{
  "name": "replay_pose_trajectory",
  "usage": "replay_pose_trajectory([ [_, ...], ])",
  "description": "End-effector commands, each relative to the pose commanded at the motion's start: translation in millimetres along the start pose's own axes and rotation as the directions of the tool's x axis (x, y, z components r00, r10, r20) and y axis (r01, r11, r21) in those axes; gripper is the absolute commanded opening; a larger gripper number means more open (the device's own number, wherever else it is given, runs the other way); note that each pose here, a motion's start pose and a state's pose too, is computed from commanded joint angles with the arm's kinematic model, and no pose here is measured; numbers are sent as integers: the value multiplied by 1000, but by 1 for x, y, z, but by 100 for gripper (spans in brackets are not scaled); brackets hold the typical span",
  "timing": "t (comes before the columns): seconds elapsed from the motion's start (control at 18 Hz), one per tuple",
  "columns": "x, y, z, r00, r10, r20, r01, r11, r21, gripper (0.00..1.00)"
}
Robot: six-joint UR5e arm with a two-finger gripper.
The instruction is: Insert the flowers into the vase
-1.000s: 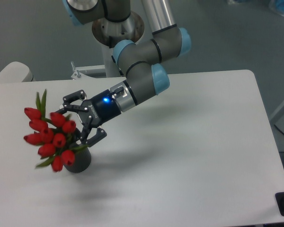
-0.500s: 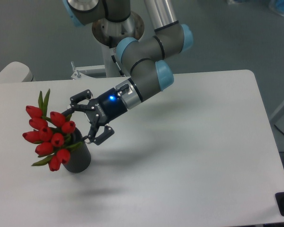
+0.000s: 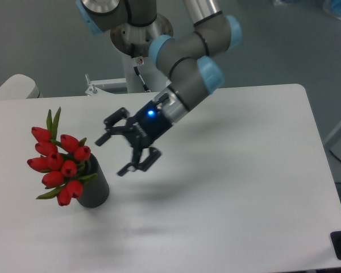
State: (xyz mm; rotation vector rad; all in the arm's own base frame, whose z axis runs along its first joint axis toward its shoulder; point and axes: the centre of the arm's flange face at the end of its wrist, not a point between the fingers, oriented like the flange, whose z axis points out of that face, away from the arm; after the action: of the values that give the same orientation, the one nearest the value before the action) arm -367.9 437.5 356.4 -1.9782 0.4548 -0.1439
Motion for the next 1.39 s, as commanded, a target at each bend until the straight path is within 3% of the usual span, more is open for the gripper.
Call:
replay_pose_trajectory([
  [0.33,-46,4,-74,987,21,162,-1,992,-126,100],
  [0.56,-60,7,-113,966,69,250,9,954,-300,100],
  [0.78,-71,3,-128,955,97,279,25,915,-403,100],
  [0.94,-71,1,-134,965,125,231,-7,892,-453,100],
  [1.11,-77,1,-150,968,167,187,-34,826,-563,100],
  [1.39,-89,-25,-175,974,222,49,-113,661,-742,100],
])
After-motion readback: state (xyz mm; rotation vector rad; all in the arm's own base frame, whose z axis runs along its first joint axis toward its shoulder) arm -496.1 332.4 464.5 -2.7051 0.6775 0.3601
